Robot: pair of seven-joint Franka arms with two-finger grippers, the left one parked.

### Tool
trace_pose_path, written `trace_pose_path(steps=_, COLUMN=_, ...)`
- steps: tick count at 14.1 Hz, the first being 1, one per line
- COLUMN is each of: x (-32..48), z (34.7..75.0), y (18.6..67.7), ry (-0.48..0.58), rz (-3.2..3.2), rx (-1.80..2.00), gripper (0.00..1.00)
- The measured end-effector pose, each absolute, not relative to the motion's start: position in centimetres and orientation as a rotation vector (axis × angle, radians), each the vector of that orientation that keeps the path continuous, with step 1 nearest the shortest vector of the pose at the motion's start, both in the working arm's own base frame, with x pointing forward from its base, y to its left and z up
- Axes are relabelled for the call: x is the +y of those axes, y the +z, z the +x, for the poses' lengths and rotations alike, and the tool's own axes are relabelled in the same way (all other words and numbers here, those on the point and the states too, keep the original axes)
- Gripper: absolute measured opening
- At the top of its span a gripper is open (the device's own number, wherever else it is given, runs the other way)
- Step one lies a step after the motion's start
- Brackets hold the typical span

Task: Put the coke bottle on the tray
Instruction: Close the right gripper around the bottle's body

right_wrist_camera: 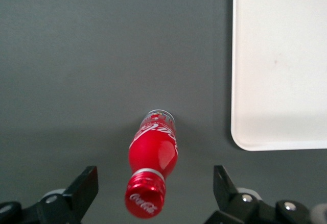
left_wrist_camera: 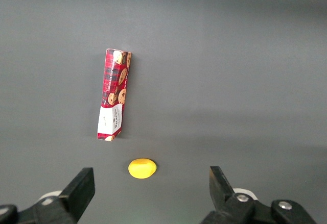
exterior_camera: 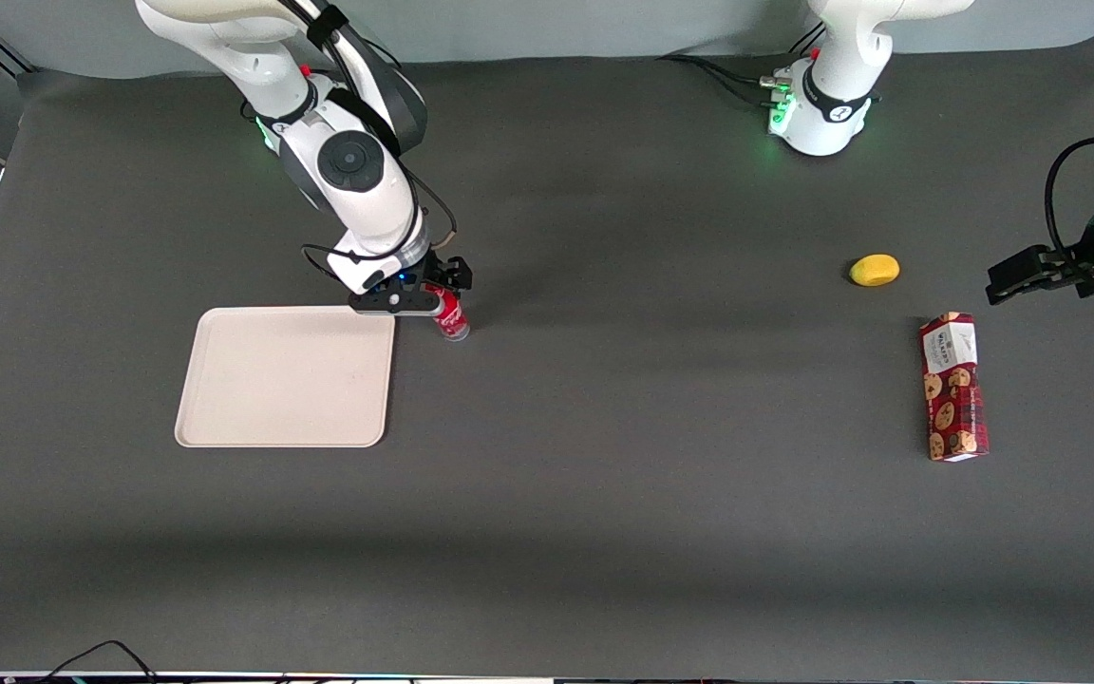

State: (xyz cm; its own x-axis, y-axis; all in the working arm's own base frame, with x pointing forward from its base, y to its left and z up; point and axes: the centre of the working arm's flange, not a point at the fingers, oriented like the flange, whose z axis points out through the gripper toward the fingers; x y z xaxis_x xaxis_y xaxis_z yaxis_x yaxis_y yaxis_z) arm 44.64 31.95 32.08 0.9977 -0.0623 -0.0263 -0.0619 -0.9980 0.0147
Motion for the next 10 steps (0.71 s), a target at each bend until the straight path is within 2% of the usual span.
trace_pose_path(steps=6, x=32.62, z=44.25, y=30.69, ry=-0.065, rz=3.143, rx=-0.104, gripper=1.00)
trace_pose_path(steps=8, x=32.92, z=44.03, y=30.75, ry=-0.064, rz=3.145, rx=-0.098, gripper=0.95)
trace_pose_path(steps=10, x=32.98, z=43.99, y=30.76, ry=-0.064, rz=3.145, rx=-0.096, gripper=0.76)
